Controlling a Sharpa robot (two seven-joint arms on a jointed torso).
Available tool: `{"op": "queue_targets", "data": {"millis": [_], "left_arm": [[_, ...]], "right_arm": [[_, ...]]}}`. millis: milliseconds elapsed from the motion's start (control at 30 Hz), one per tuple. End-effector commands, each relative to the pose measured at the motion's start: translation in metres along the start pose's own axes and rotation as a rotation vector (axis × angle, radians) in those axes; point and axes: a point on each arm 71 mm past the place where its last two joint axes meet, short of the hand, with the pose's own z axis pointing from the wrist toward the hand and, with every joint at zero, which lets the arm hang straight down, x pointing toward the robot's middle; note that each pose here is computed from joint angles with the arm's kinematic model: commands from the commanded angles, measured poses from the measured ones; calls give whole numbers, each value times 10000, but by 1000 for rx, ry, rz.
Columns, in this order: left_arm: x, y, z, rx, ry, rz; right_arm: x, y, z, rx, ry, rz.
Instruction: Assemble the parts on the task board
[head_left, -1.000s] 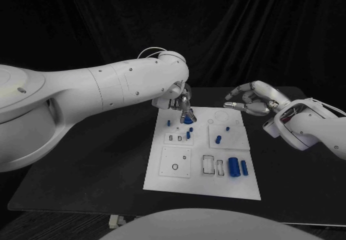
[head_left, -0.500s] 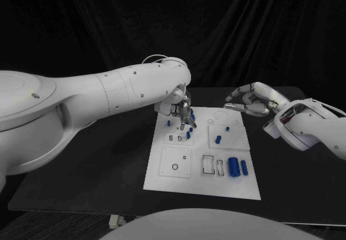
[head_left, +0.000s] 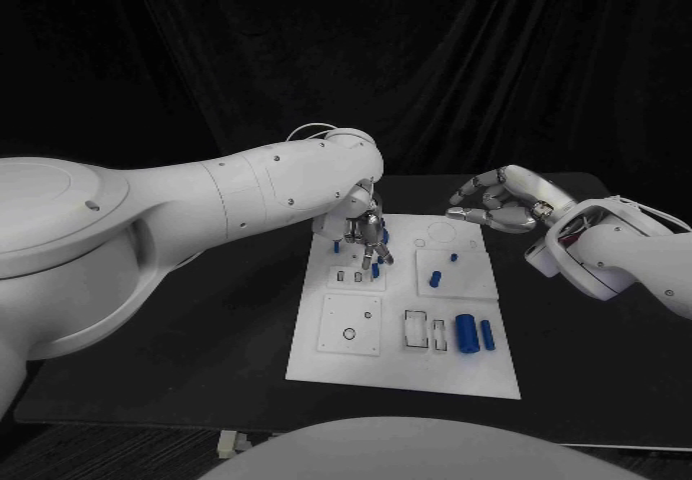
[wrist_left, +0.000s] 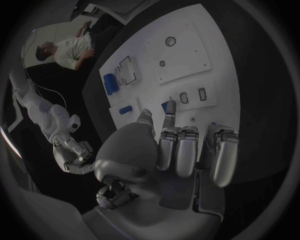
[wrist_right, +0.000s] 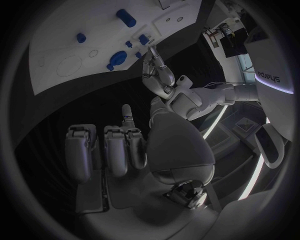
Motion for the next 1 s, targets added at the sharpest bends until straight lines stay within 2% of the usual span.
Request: {"op": "queue_targets", "data": {"millis": [33, 400, 1000], "left_arm": [[11, 2, 32, -25, -6, -27], [68, -6, 128, -25, 0, -45], [53, 26, 183, -26, -3, -67]], "right_arm": [[23, -29, -8, 27, 16, 5], [37, -44, -17, 36, 27, 7], [51, -58, -23, 50, 48, 11]]}}
